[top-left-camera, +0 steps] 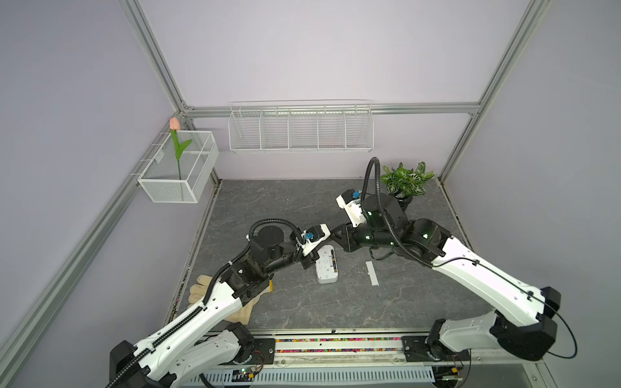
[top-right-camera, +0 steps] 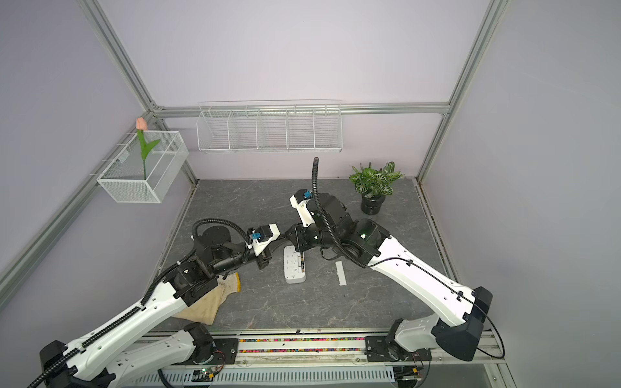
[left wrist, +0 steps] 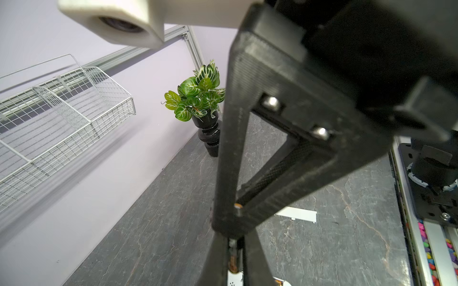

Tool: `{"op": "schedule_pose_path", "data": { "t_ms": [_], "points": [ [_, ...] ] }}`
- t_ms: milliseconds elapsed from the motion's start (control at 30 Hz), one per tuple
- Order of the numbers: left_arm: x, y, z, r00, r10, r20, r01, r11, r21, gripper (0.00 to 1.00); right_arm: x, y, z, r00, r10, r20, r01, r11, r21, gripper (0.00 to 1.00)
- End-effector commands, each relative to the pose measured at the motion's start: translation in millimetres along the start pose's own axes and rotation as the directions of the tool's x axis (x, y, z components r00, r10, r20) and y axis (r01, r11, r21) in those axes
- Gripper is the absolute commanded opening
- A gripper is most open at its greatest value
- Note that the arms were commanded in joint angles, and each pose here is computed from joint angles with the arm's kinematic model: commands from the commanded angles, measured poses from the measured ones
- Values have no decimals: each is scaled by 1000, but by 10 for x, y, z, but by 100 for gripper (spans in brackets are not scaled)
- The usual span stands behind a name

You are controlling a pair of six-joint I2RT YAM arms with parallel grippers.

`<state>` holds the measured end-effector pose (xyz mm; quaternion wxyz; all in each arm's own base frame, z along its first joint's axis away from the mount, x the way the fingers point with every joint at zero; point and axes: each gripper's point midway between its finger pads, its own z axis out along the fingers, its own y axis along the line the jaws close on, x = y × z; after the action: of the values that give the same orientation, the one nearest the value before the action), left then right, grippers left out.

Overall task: Insert the battery into the alarm
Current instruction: Install the battery in the alarm.

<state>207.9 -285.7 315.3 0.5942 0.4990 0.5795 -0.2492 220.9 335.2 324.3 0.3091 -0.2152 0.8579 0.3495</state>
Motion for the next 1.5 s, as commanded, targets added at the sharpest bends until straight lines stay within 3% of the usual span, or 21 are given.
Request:
{"op": "schedule_pose_path", "data": {
  "t_ms": [0,233,400,567,667,767,967,1067,1200,1467],
  "points": [
    [-94,-21,-48,999,37,37,-37,999,2,0,-14,20,32,1000,2,-3,-2,1000,1,16],
    [-64,-13,-47,999,31,32,-31,999,-9,0,-10,-18,26,1000,-4,-2,4,1000,24,12],
    [-29,2,-72,999,-3,36,4,1000,-30,30,46,-145,57,999,-23,-25,25,996,82,11],
    [97,86,-165,988,-146,52,151,982,-116,43,180,-422,150,995,-11,-102,27,988,150,10],
    [299,214,-261,945,-318,71,326,917,-228,49,307,-617,250,986,10,-166,22,982,187,10],
    [634,385,-377,845,-522,120,525,764,-376,52,488,-761,396,970,15,-241,38,976,215,10],
    [1216,405,-503,687,-706,174,679,537,-501,58,801,-970,698,933,36,-357,59,966,252,10],
    [1477,342,-501,621,-763,180,716,458,-526,58,904,-1054,849,915,45,-400,70,961,267,10],
    [1764,256,-487,570,-805,165,728,401,-557,58,995,-1127,1041,894,54,-446,76,960,270,10],
    [1991,128,-464,519,-843,143,746,365,-556,58,1071,-1286,1308,864,88,-495,61,959,278,11]
  ]
}}
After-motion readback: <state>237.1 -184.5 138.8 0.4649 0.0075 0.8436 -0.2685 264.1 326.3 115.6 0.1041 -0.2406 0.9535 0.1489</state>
